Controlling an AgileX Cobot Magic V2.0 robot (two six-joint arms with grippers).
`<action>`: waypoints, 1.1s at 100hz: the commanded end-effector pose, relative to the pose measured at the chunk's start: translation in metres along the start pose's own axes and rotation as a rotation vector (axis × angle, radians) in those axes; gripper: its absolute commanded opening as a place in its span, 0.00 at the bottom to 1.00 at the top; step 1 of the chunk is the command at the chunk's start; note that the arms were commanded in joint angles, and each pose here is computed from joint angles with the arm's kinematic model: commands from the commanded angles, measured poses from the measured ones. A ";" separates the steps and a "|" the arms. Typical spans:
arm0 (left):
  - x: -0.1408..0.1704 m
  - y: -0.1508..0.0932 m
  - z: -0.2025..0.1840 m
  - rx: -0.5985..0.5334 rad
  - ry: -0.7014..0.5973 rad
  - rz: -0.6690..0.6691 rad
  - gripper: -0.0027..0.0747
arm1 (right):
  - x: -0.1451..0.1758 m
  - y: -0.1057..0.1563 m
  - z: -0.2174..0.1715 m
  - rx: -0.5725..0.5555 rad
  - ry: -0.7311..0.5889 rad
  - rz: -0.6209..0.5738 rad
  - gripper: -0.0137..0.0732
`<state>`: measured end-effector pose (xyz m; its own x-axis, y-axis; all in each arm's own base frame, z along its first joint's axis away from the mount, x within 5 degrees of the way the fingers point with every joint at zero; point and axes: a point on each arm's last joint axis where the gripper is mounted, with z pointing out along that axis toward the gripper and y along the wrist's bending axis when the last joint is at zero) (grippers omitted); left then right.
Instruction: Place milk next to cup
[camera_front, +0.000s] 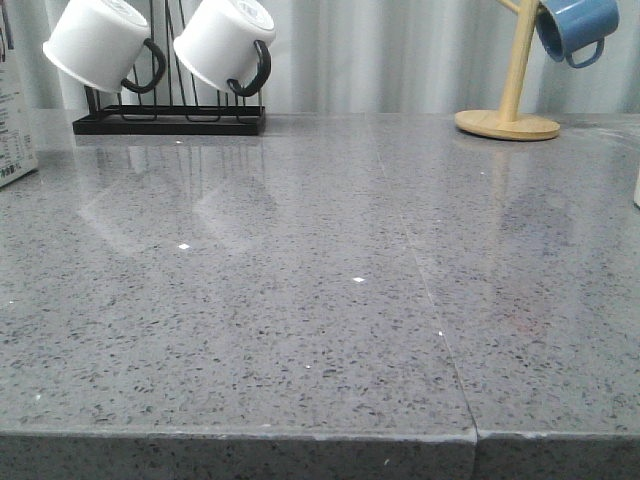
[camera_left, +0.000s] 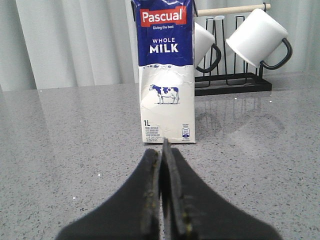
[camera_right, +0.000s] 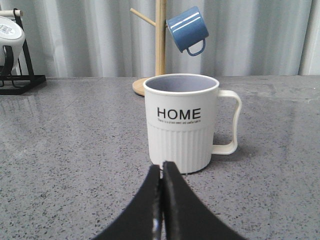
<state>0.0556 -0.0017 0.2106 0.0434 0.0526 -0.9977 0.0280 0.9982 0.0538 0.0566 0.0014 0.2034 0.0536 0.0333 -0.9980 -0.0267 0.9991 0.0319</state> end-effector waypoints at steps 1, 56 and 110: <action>0.011 -0.001 0.000 -0.002 -0.046 -0.009 0.01 | -0.015 0.000 -0.003 0.001 -0.117 -0.014 0.08; 0.011 -0.001 0.000 -0.002 -0.046 -0.009 0.01 | -0.015 0.000 -0.003 0.001 -0.117 -0.014 0.08; 0.011 -0.001 0.000 -0.002 -0.046 -0.009 0.01 | -0.067 0.002 -0.012 0.008 0.038 -0.015 0.08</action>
<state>0.0556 -0.0017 0.2106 0.0434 0.0526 -0.9977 0.0280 0.9982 0.0538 0.0465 0.0012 0.2388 -0.0120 0.0317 -0.9994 -0.0246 0.9992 0.0319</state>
